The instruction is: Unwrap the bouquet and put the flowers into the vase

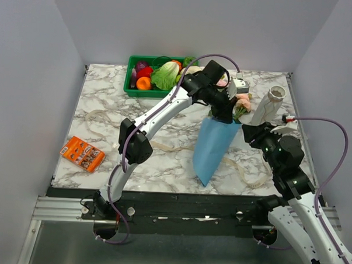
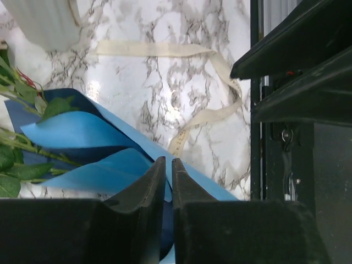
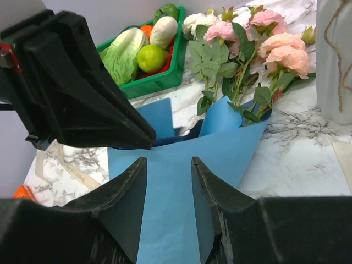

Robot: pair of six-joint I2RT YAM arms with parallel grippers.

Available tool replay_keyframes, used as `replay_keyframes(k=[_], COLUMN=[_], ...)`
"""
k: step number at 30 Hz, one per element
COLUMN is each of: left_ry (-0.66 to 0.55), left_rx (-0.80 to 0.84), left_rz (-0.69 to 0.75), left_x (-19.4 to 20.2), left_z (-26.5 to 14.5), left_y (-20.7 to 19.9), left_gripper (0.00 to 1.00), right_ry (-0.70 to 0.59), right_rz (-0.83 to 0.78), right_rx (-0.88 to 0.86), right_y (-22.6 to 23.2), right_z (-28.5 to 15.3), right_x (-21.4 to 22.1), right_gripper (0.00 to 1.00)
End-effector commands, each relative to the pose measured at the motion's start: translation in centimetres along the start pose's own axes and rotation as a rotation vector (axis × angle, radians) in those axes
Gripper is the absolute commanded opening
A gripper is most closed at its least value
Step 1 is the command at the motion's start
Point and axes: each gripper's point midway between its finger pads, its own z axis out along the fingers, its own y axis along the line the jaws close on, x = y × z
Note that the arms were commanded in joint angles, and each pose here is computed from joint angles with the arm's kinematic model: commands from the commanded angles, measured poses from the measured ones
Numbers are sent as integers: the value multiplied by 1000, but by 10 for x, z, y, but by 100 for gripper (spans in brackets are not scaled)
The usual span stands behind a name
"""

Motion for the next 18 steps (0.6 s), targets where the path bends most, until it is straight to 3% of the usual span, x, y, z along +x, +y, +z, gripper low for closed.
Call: replay_keyframes(k=[1, 4, 11, 14, 18], left_ry=[-89, -112, -77, -29, 97], left_rx=[-126, -178, -326, -413, -483], left_rz=[-5, -9, -80, -158, -287], left_x=[-40, -46, -23, 11, 89], left_z=[-28, -35, -56, -67, -82], left_y=[-7, -4, 44, 89, 138], left_gripper=[45, 97, 99, 99, 99], right_ry=[-28, -35, -49, -51, -35], right_rz=[6, 7, 6, 2, -15], right_rx=[-3, 11, 37, 41, 36], right_y=[0, -3, -7, -8, -7], right_z=[-5, -7, -11, -11, -10], right_x=[-3, -4, -9, -10, -8], right_gripper=[51, 60, 68, 71, 75])
